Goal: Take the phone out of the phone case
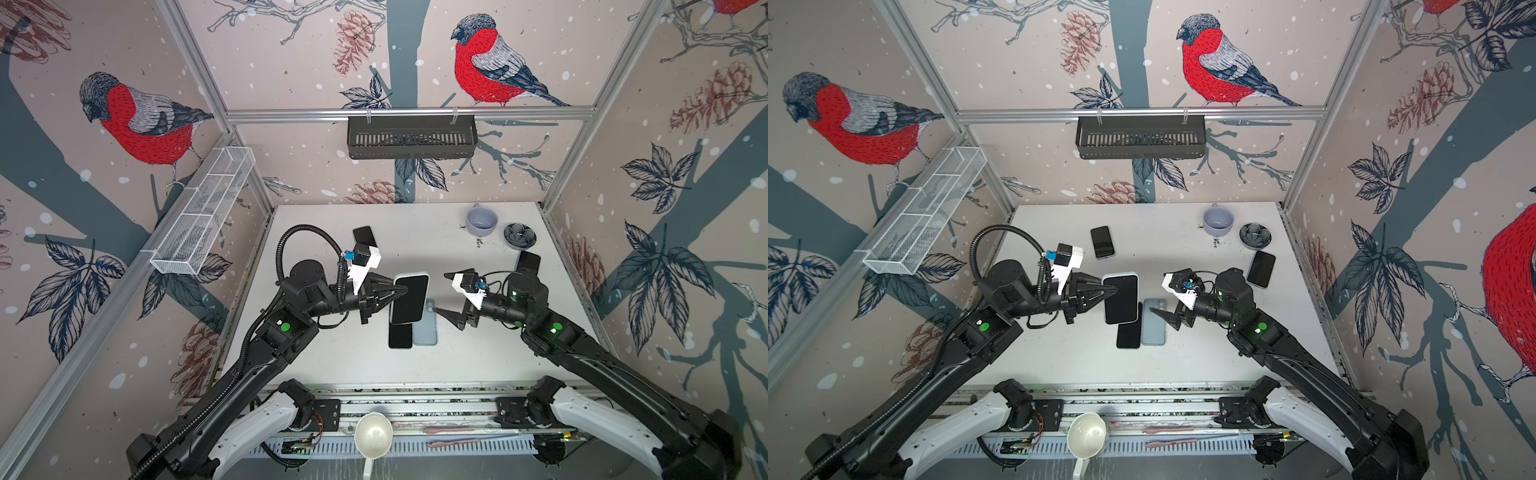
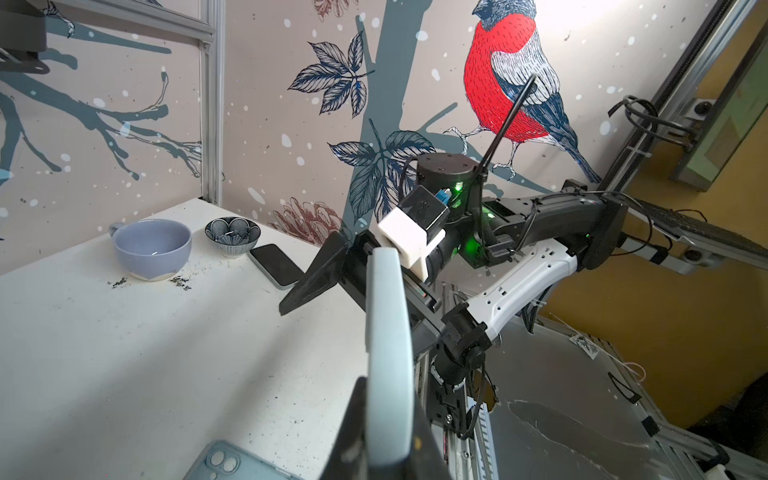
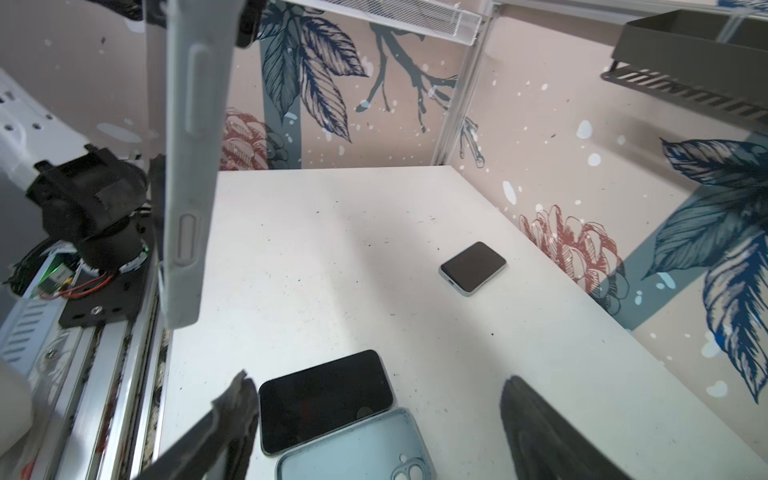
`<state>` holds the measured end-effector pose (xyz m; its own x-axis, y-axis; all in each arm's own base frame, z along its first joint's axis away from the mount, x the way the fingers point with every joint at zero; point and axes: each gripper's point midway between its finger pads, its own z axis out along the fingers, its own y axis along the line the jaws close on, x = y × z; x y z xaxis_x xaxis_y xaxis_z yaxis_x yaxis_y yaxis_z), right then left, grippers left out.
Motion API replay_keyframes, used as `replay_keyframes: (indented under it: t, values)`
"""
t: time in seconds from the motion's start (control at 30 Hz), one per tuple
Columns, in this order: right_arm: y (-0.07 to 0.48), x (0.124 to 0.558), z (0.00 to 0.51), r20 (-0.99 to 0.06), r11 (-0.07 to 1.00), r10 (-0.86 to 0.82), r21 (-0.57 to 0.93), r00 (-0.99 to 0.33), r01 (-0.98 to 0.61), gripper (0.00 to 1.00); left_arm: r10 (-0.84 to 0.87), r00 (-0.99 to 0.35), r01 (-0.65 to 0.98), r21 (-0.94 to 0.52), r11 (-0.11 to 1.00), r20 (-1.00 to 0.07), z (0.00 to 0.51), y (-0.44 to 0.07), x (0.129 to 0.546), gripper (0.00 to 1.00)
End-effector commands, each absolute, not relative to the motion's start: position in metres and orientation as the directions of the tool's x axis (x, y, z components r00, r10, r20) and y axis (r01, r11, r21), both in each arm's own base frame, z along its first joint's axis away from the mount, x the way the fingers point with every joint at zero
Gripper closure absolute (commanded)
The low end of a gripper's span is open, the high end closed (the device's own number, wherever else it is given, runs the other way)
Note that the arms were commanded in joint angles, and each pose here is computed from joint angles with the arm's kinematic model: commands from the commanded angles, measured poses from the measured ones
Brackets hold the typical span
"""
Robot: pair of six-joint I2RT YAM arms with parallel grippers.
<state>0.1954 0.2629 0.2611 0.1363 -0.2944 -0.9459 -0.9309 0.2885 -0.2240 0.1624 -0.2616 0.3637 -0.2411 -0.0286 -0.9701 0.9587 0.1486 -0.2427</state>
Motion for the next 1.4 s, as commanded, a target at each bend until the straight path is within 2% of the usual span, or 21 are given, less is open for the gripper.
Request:
replay_keyframes:
  t: [0.0, 0.37, 0.9, 1.37]
  values:
    - [0.269, 0.174, 0.258, -0.930, 0.135, -0.303, -0.258, 0.208, -0.957, 0.11, -0.072, -0.118, 0.986, -0.125, 0.106, -0.990, 0.382, -0.261, 0.156, 1.00]
    - [0.280, 0.164, 0.262, -0.939, 0.029, -0.258, -0.244, 0.229, -0.969, 0.23, -0.120, -0.119, 0.992, -0.124, 0.031, -0.986, 0.390, -0.267, 0.153, 1.00]
    - [0.289, 0.154, 0.270, -0.948, -0.053, -0.221, -0.222, 0.228, -0.974, 0.32, -0.140, -0.121, 0.992, -0.124, 0.016, -0.983, 0.392, -0.269, 0.154, 1.00]
    - [0.291, 0.152, 0.269, -0.948, -0.073, -0.221, -0.220, 0.231, -0.973, 0.55, -0.151, -0.140, 0.990, -0.141, -0.003, -0.979, 0.394, -0.273, 0.155, 1.00]
